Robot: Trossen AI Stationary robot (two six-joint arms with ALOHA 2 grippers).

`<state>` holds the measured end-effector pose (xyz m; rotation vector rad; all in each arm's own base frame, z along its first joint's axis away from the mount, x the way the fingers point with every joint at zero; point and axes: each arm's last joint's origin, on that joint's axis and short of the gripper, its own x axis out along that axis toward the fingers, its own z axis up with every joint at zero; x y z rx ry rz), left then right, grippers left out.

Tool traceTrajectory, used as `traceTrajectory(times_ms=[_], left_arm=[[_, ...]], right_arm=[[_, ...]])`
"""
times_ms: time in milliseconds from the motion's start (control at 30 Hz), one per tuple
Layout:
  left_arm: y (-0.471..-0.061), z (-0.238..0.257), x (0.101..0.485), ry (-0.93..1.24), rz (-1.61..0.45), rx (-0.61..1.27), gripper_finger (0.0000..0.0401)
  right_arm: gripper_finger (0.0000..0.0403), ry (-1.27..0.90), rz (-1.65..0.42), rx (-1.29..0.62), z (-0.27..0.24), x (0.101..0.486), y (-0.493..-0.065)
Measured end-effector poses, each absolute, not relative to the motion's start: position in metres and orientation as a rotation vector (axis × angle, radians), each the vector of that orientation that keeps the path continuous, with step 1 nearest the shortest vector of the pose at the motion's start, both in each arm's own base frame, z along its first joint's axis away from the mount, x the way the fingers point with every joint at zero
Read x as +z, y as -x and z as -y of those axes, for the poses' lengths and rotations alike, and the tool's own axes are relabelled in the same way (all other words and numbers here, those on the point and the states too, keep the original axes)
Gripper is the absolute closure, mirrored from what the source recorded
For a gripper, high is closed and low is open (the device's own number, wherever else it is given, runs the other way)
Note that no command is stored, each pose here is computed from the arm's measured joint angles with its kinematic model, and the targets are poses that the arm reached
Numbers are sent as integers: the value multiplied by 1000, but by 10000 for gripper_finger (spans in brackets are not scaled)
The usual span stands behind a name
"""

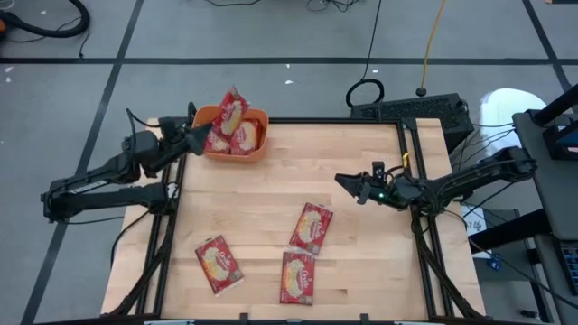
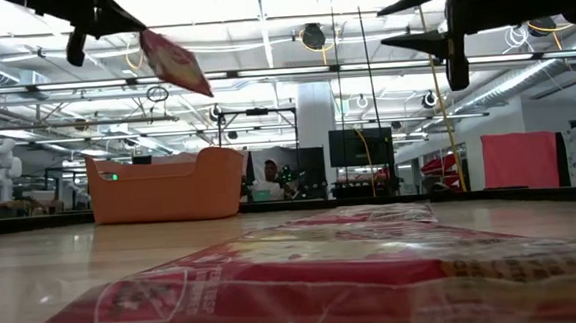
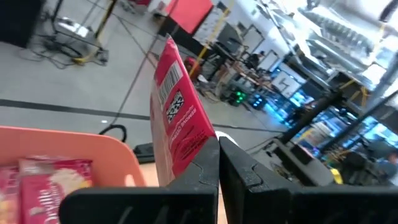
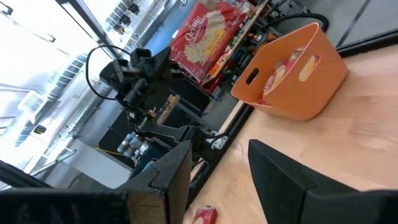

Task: Sort popcorn bags into baskets
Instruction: Stack the red popcorn bag on top of the red popcorn bag in the orange bin

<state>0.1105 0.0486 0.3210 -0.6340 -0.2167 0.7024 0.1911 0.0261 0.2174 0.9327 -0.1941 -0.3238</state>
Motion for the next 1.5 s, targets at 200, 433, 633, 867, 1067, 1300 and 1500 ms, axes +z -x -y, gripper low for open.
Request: traceTrajectory(times_ms=[200,433,633,867,1067,1300,1500], left_arm=[[-108,-49,316,636,188,770,400],[-106,-50,310,635,147,840,400],[-102,-51,302,612,83,933,400],[-101,-52,287,616,32,1030,400],[-107,-56,256,682,86,1062,400],[-112,-62,231,683,180,1064,400],[-109,-68,217,681,195,1132,400]], right_arm=[[248,-950,181,-330,-27,214,-193],[248,-948,178,-331,-27,213,-194],[248,-947,178,-331,-27,213,-194],[248,-941,168,-336,-27,212,-194],[248,-940,163,-336,-27,212,-194],[248,-942,163,-334,-27,212,-194],[248,-942,163,-334,-27,212,-194]])
